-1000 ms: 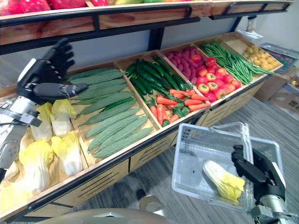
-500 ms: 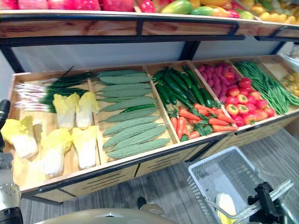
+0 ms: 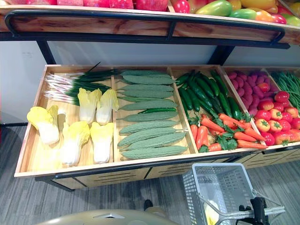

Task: Pick vegetable in the basket

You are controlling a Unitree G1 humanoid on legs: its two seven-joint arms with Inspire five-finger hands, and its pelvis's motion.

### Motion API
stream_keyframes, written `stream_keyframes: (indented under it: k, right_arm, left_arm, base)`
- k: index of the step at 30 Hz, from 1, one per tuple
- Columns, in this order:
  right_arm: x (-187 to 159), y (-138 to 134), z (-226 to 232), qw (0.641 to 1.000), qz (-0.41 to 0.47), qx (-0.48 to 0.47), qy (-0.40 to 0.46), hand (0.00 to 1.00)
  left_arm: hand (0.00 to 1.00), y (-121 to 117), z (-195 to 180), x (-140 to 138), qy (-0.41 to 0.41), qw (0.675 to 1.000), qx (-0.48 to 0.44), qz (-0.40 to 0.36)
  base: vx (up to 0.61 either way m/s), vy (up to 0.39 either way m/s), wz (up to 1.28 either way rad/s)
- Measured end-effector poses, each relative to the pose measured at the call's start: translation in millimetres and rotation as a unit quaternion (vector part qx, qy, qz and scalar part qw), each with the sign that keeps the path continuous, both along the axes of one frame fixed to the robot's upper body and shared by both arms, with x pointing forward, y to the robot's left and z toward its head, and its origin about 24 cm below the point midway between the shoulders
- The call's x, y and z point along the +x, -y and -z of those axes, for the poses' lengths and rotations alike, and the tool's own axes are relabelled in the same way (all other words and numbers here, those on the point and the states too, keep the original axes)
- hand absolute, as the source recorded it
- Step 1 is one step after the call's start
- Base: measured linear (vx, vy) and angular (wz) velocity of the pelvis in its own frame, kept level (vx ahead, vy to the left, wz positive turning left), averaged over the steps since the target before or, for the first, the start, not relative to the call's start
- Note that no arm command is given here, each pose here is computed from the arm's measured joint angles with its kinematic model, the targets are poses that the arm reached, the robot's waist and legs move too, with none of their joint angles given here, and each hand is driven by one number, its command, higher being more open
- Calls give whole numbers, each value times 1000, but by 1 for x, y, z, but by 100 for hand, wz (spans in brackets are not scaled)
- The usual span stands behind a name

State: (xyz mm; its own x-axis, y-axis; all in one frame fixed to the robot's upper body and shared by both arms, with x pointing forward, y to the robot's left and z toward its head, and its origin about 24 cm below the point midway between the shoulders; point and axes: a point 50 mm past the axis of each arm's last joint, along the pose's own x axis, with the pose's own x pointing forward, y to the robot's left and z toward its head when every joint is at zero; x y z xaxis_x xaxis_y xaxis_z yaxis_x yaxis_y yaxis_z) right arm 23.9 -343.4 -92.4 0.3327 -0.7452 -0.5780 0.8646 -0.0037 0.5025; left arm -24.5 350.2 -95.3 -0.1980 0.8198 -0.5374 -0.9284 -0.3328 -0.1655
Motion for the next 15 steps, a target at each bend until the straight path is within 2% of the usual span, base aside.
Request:
stream_keyframes:
  k: [2,6,9,15]
  right_arm:
    - [1,-5,8,1000,12,17,-2,0]
    - [5,-8,12,999,31,28,9,0]
    - [12,-9,14,999,34,34,15,0]
    - [16,-13,18,998,38,49,6,0]
  left_arm:
    - [100,23,18,-30,-26,997,-61,-46]
    - [100,58,36,-41,-38,990,-128,-53]
    - [100,72,44,-30,-34,987,-155,-24]
    - [100,85,51,7,-28,980,-167,100]
  base:
    - [8,9,-5]
    - [17,14,-10]
    - [22,10,-11]
    - [-10,2,-10]
